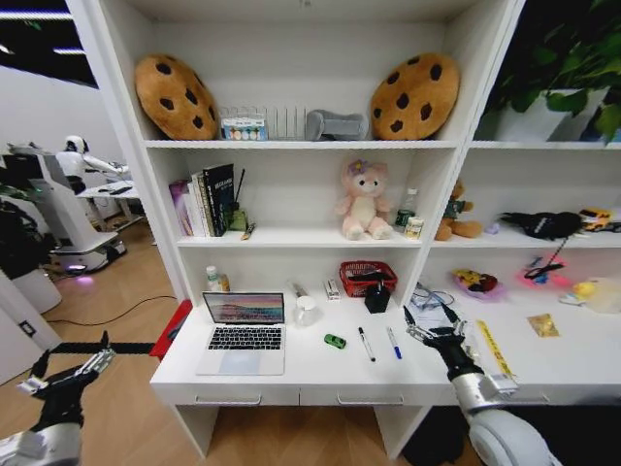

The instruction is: Organize the objects on the table.

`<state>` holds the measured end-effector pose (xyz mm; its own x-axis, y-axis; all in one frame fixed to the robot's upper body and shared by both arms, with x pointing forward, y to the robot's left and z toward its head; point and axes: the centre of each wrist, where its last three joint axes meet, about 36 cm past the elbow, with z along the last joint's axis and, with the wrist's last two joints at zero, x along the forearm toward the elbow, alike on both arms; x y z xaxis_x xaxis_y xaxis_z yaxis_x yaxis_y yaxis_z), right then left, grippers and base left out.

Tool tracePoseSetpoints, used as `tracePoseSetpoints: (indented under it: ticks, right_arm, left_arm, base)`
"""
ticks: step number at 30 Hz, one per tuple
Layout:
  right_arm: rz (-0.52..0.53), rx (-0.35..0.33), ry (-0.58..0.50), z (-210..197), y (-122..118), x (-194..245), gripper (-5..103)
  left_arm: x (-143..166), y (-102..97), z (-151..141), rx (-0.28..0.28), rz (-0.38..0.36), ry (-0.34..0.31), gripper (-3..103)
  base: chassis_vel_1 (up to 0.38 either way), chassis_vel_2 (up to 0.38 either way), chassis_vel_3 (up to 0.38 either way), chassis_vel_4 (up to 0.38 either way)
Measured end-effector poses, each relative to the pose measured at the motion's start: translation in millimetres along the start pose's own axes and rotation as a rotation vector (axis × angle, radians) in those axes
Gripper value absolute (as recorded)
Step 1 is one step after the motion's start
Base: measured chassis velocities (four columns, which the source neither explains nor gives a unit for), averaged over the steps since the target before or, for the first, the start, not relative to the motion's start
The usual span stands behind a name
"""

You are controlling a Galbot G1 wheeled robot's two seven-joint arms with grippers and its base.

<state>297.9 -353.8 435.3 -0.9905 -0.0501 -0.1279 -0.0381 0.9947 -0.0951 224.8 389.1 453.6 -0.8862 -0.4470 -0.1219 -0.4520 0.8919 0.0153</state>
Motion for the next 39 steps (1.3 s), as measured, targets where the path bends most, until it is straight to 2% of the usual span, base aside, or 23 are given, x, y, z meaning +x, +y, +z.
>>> tracePoseSetpoints:
  ticks: [31, 33, 35, 36, 39]
  right_arm:
    - [0.009, 0.01, 0.011, 5, -1, -1, 100]
    - [0.011, 0.012, 0.013, 6, -1, 0, 100]
    - [0.018, 0.015, 0.017, 7, 0, 1, 100]
    - [0.018, 0.015, 0.017, 7, 0, 1, 100]
    - [0.032, 0.017, 0.027, 10, 1, 4, 100]
  left_arm:
    - [5, -7.5, -2, -0.023, 0.011, -0.007, 101]
    - [4, -8.2, -2, -0.027, 0.013, -0.008, 100]
    - [3, -9.5, -1, -0.035, 0.021, -0.011, 90]
    - [3, -9.5, -1, -0.035, 0.021, -0.011, 90]
    - [2, -10.8, -1, -0.046, 0.035, -0.005, 74]
  base:
    - [-0.111, 0.112, 0.111, -0.108]
    - [0.0, 0.0, 0.0, 0.0]
    - [0.0, 0.0, 0.0, 0.0]
    - [0.0, 0.0, 0.0, 0.0]
    - [0.0, 0.0, 0.0, 0.0]
